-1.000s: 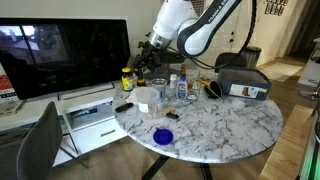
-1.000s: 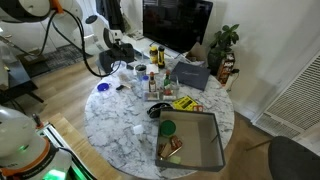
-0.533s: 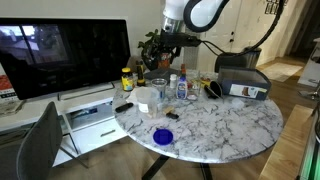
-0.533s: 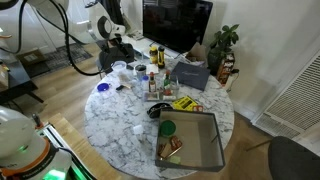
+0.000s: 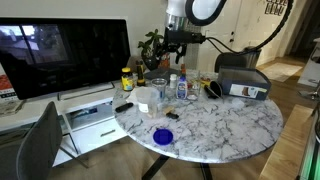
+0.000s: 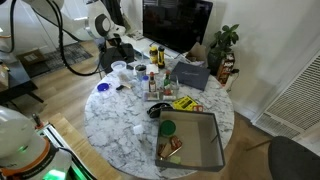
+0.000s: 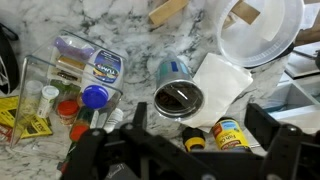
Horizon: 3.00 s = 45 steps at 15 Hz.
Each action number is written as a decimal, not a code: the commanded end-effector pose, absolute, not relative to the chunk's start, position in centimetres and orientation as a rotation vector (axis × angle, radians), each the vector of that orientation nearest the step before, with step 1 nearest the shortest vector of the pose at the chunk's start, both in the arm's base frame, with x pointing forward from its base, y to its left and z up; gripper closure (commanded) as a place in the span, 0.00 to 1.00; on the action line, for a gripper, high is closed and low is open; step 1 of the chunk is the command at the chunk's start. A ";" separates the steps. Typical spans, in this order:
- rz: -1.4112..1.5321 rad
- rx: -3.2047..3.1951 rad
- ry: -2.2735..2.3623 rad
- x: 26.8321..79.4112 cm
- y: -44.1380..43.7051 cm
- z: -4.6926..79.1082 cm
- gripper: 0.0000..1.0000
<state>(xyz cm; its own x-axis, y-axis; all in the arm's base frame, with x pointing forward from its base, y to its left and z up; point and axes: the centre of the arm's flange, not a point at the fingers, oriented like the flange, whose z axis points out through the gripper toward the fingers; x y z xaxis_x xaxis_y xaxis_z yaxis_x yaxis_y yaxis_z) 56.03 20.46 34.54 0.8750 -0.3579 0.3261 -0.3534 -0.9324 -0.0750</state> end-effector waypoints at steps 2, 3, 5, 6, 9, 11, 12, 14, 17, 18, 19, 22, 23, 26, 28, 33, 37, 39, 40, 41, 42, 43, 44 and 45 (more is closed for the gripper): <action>-0.563 -3.021 0.578 56.5 20.4 34.3 0.00; -0.548 -2.999 0.619 57.0 20.4 34.1 0.00; -0.543 -2.989 0.691 57.5 20.1 33.6 0.00; -0.516 -2.980 0.718 57.4 19.9 33.4 0.00; -0.451 -2.941 0.826 57.5 19.0 31.9 0.00; -0.404 -2.908 0.904 57.7 18.7 30.6 0.00; -0.386 -2.890 0.946 57.9 18.6 30.0 0.00; -0.343 -2.857 1.031 58.2 18.5 28.6 0.00; -0.280 -2.823 1.141 58.4 18.9 25.6 0.00; -0.268 -2.813 1.176 58.5 18.8 24.7 0.00; -0.244 -2.801 1.207 58.5 18.8 23.8 0.00; -0.181 -2.763 1.300 58.6 18.6 21.1 0.00; -0.155 -2.752 1.319 58.6 18.6 20.2 0.00; -0.103 -2.729 1.361 58.9 18.3 18.1 0.00; -0.079 -2.709 1.389 59.2 18.1 16.9 0.00; -0.053 -2.672 1.429 60.1 17.5 14.3 0.00; -0.025 -2.662 1.459 60.2 17.3 13.0 0.00; -0.007 -2.668 1.469 60.1 17.5 12.5 0.00; -0.003 -2.667 1.474 60.0 17.5 12.4 0.00; 0.003 -2.668 1.479 59.9 17.6 12.2 0.00; 0.008 -2.669 1.480 59.9 17.6 12.1 0.07; 0.010 -2.668 1.481 59.8 17.5 12.0 0.14; 0.009 -2.668 1.484 59.9 17.5 11.8 0.26; 0.015 -2.667 1.483 59.9 17.5 11.6 0.32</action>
<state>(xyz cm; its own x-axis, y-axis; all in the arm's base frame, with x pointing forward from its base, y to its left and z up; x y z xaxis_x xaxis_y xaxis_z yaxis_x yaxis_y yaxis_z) 59.52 17.32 12.51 0.5355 -0.8440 -0.0321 -0.8435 -0.5325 -0.0704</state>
